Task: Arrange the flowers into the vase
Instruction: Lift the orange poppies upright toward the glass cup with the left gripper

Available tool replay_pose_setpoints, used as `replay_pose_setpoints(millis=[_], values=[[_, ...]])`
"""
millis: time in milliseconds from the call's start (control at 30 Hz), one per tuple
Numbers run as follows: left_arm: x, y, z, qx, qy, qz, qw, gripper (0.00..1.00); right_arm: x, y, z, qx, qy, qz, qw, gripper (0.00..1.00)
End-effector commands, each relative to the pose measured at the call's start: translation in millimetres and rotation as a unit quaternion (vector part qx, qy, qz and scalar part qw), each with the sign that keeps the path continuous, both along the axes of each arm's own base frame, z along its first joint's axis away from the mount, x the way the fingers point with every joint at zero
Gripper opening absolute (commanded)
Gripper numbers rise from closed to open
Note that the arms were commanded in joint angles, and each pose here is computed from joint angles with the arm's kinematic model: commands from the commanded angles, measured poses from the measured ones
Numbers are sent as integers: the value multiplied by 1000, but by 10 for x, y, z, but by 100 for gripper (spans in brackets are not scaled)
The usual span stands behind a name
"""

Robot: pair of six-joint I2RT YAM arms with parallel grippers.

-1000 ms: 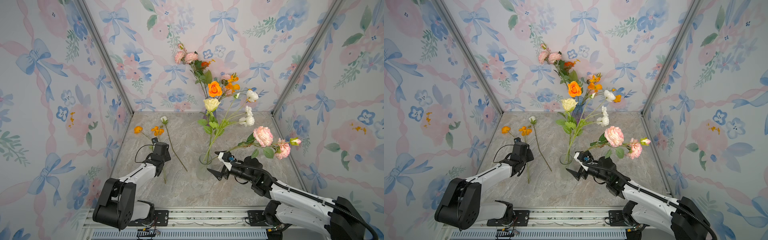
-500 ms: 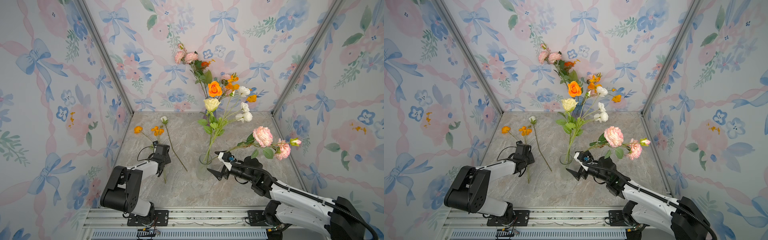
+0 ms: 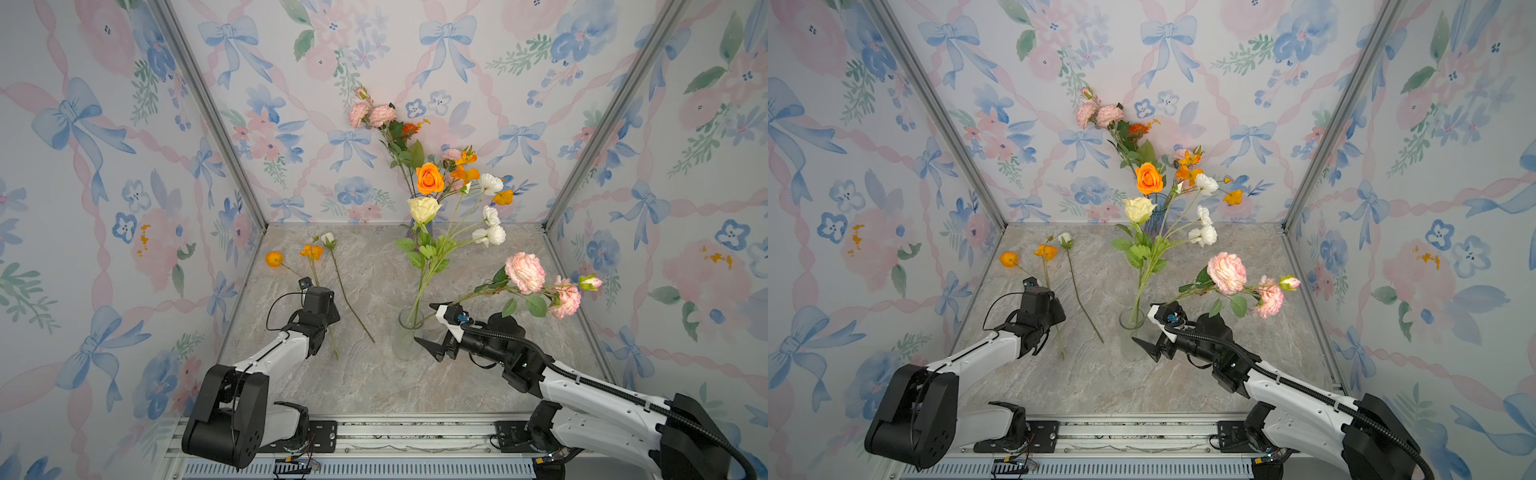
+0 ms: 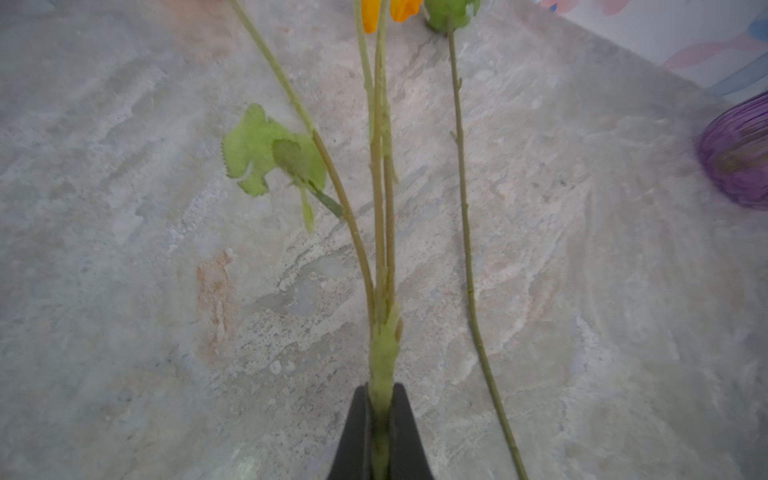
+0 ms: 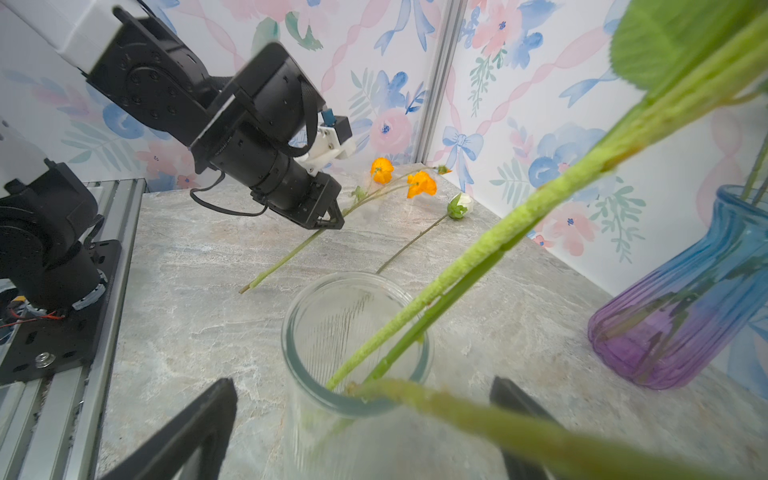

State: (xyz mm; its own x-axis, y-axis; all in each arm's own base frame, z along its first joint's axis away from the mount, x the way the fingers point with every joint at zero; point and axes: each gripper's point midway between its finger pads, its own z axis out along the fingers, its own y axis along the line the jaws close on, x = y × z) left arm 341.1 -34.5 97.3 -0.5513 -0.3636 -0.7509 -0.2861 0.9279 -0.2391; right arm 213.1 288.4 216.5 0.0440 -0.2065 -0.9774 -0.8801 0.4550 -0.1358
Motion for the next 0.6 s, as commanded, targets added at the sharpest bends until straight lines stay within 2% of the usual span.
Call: replay_pose_setpoints(millis=[0, 67, 167, 233, 367, 567], values=[[47, -107, 381, -8, -57, -16, 998, 0, 4, 28, 13, -1, -2, 2, 1000, 97], [68, -247, 608, -32, -87, -43, 995, 0, 15, 34, 7, -1, -2, 1, 1000, 97], [36, -588, 1157, -46, -178, -98, 978, 0, 5, 45, 11, -2, 0, 4, 1000, 97], [-80, -802, 1574, -58, -254, -125, 957, 0, 8, 35, 0, -3, -2, 1, 1000, 97], [-450, -1111, 2361, -97, -398, -174, 896, 0, 0, 38, 7, -3, -1, 3, 1000, 97], [-931, -1485, 3012, -98, -508, -230, 824, 0, 1, 39, 18, -2, -1, 4, 1000, 97]])
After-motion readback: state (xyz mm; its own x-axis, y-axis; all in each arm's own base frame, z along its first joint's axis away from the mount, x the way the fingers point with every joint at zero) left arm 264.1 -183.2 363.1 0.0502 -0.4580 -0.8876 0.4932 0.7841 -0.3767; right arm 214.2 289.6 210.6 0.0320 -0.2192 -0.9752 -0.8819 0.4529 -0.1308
